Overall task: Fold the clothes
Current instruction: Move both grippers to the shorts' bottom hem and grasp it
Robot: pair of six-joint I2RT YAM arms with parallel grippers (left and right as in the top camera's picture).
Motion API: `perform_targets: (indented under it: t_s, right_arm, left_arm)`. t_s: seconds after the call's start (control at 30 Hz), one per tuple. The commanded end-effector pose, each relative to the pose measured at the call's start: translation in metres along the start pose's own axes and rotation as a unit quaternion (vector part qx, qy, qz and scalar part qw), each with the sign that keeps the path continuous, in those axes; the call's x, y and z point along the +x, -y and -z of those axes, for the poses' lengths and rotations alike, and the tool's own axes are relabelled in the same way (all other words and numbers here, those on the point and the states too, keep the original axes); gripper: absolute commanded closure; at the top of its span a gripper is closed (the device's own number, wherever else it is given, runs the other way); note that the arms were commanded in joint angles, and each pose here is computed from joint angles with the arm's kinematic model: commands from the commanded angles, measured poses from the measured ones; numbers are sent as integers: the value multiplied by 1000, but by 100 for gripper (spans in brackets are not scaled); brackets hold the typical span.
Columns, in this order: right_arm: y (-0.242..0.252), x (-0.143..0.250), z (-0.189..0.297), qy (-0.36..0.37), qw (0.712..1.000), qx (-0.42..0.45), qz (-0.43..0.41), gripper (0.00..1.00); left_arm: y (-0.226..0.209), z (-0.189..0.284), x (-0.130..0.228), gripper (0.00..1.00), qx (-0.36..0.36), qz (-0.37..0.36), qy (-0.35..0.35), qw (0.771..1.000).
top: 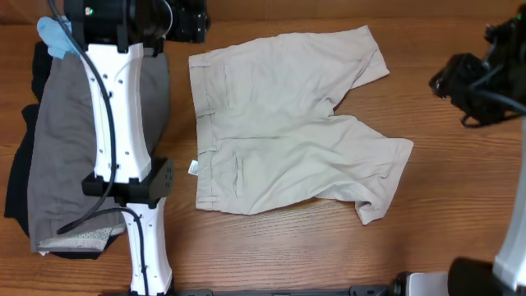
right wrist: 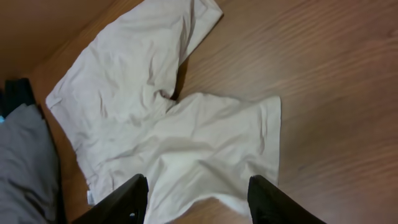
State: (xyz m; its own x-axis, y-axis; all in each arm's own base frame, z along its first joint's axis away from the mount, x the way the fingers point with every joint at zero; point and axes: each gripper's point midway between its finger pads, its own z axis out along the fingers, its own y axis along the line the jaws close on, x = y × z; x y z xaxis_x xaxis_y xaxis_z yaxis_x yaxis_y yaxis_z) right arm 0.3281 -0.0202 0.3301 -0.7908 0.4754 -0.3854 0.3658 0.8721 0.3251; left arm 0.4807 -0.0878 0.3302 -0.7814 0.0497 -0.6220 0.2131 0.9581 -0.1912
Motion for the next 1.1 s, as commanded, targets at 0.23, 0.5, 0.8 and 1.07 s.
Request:
perform_targets:
  t_s: [0.23, 0.5, 0.8, 1.07]
  right_arm:
    - [14, 45, 72, 67, 997, 13, -42, 44]
    - [41, 116, 57, 23, 996, 22, -79, 36]
    - [67, 162, -46, -92, 985, 45, -142, 35]
    - [71, 177, -101, -113, 977, 18, -180, 36]
  left_arm:
    - [59, 50, 8, 29, 38, -6, 18, 999]
    - [76, 80, 66, 28, -32, -5, -51, 998]
    - [54, 44, 181, 33, -102, 85, -241, 961]
    - [33, 2, 286, 34, -160, 162, -339, 913]
